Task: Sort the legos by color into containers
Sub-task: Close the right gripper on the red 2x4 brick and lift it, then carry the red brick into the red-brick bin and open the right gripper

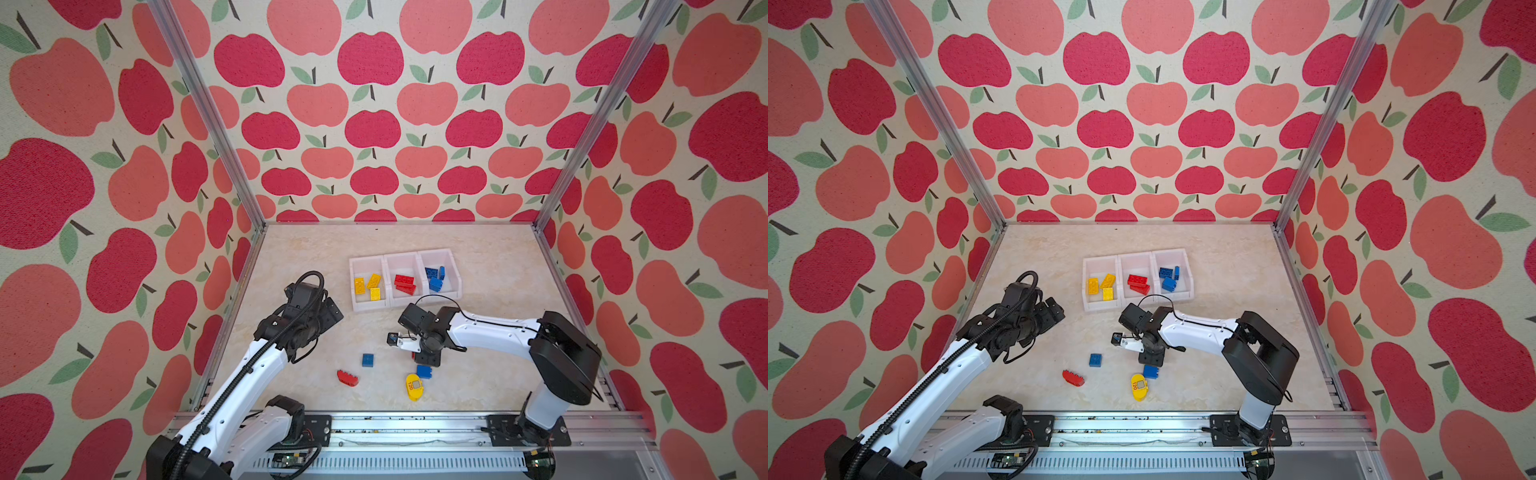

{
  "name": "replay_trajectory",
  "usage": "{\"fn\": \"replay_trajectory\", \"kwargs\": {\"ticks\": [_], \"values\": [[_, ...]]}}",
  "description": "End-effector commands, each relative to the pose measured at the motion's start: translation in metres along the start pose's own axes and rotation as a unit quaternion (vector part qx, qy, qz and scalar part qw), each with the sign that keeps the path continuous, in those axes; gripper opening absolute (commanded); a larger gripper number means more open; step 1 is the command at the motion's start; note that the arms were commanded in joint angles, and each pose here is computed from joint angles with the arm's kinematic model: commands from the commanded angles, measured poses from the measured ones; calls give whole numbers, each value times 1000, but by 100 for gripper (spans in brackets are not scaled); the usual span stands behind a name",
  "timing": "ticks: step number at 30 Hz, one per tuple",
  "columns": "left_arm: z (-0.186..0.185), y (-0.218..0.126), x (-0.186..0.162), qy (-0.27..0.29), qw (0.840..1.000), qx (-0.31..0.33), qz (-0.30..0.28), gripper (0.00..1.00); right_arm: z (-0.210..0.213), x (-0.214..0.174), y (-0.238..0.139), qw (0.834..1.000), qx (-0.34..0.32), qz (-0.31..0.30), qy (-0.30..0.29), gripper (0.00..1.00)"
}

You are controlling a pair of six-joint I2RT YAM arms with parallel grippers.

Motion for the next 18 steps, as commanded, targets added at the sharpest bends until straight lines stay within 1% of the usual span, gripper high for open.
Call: {"fn": "replay_trajectory", "kwargs": {"ticks": [1,5,9,13,18], "values": [[4,1,-1,3,1000,12,6,94,-1,1,2,1000,8,1,10,37],[3,1,-1,2,1000,12,6,93,-2,2,0,1000,4,-1,13,24],[1,2,0,3,1000,11,7,93,-3,2,-5,1000,1,-5,16,16],[0,2,1,4,1000,10,6,93,-5,4,-17,999,-3,-15,28,15],[0,3,1,3,1000,10,6,94,-20,8,-40,997,-18,-44,63,15]]}}
Point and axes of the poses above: each gripper's point midway between its finger pads, its own y axis out along the fingers, its own z axis along the line the jaws close on, x = y × z, the point moved 9 cm from there along -y, back along the fingers, and after that the axes turned 7 degrees about -y, right-handed, at the moved point
